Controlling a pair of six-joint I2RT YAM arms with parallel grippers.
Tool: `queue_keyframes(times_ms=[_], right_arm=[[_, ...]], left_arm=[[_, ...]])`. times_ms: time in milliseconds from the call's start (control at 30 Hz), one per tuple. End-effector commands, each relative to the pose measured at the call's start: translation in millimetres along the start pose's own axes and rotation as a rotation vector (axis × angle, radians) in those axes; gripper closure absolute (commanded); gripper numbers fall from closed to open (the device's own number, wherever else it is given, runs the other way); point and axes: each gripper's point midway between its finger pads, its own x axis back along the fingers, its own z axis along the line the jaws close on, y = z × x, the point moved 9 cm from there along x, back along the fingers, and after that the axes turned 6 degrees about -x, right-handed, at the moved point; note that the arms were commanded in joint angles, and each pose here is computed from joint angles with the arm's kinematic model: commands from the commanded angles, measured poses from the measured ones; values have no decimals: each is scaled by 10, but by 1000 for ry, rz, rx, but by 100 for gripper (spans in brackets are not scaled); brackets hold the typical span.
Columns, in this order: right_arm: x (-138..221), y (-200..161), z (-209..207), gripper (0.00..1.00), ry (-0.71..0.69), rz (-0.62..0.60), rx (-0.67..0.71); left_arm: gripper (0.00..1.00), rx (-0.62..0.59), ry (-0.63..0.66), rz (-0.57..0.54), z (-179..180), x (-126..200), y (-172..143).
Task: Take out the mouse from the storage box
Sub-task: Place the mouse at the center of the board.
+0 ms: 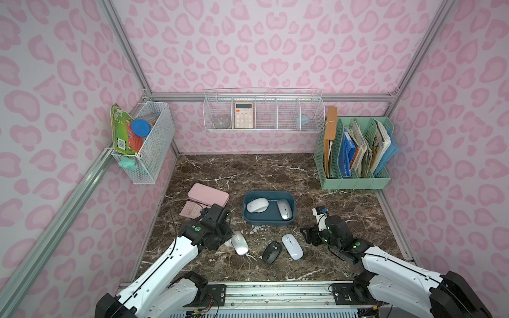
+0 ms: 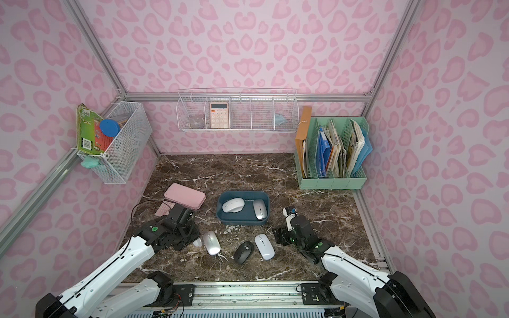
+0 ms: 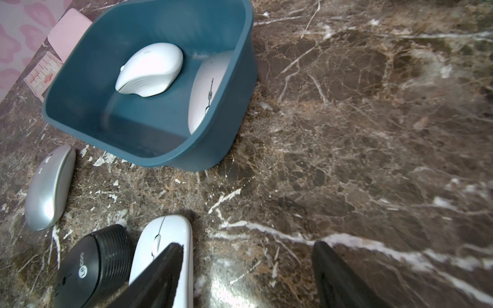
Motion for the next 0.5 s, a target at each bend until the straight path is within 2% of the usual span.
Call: queue_keyframes(times_ms=[0,267,467], right_arm=[[0,35,14,20,0,-12,-2],[18,29,25,20,5,-11,-11],[32,8,14,20,3,-5,-13]], left_arm=[[74,54,42,19,138,-77,-43],[74,114,59,50,241,-393,-42],[73,43,9,89,140,-538,-21]])
